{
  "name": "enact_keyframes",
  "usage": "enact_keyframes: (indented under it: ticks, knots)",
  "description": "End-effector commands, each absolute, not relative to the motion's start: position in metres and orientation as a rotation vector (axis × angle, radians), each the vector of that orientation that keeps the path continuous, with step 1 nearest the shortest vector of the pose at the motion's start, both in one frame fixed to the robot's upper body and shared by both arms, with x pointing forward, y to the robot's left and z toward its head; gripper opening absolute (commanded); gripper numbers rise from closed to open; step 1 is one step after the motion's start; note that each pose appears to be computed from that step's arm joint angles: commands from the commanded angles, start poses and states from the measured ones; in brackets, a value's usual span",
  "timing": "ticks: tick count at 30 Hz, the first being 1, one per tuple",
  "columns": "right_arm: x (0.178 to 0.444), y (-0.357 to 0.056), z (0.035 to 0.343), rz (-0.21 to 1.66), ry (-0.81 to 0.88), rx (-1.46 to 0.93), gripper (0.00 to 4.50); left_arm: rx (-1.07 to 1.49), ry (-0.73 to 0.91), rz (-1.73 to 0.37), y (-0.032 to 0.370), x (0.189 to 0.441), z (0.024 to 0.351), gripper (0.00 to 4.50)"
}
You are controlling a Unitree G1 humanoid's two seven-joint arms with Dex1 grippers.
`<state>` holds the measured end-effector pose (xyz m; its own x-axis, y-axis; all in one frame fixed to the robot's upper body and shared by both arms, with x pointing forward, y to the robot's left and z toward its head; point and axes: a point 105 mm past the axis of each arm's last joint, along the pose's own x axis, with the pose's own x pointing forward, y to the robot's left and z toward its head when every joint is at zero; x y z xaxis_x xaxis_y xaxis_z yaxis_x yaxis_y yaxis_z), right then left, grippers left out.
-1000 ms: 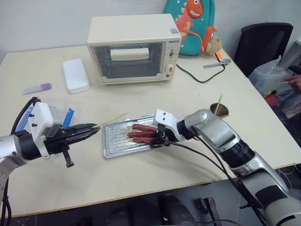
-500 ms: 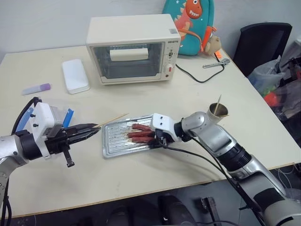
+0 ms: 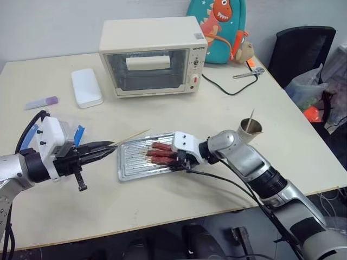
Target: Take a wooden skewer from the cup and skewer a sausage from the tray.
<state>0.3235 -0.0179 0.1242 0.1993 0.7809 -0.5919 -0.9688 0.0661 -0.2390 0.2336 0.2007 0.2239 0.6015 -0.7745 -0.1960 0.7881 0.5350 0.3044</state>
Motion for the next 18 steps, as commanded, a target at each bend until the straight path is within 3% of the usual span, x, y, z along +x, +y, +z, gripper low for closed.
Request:
enact_keyframes:
  ticks: [1,12,18]
  knots:
    - [0.321,-0.018,0.123,1.365,0.350,-0.663,0.48,0.417,0.009,-0.930,0.199,0.233,0.231,0.00]
    - [0.319,-0.023,0.142,1.380,0.310,-0.685,0.48,0.417,0.011,-0.953,0.196,0.236,0.229,0.00]
    - [0.318,-0.043,0.184,1.378,0.185,-0.801,0.48,0.417,0.031,-1.001,0.193,0.236,0.225,0.00]
